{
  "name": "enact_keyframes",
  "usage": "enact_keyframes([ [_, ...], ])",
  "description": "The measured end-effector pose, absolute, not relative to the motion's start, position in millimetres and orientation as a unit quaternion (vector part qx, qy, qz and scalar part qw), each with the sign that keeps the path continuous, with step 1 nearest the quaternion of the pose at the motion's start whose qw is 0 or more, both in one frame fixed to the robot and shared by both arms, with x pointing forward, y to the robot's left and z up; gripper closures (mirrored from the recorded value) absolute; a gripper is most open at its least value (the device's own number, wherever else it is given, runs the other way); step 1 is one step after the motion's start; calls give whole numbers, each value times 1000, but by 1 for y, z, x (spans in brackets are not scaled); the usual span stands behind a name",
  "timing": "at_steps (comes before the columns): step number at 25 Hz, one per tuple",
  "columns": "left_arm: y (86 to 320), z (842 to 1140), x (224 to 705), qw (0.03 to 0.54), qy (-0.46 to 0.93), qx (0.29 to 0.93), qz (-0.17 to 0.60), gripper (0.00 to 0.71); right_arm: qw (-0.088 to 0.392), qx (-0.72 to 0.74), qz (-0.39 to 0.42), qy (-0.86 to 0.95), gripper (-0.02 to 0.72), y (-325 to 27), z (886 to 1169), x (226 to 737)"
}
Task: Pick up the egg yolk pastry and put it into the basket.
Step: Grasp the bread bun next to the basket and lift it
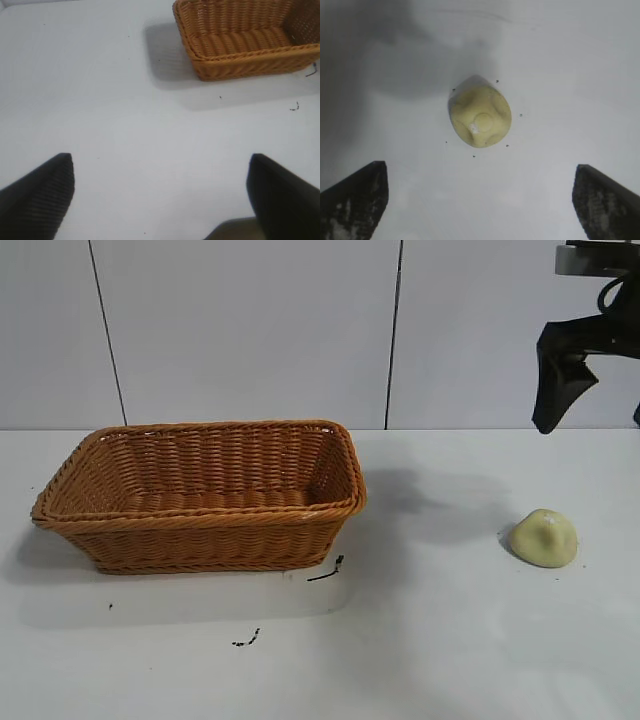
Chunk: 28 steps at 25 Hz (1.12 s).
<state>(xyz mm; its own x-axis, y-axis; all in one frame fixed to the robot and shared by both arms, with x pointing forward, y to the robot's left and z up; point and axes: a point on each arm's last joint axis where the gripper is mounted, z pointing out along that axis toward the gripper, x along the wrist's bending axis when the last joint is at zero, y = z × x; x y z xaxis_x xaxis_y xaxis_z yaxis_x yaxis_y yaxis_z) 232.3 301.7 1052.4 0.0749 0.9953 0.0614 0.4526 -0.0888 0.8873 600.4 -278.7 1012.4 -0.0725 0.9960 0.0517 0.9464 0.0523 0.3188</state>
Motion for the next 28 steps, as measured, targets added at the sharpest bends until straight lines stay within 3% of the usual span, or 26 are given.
enact_keyframes([
  [16,302,1052,232,364,569,637,373,14,54,684,86,723,10,-279,917,630],
  [28,302,1052,232,364,569,637,373,14,63,684,93,720,22,-279,899,637],
])
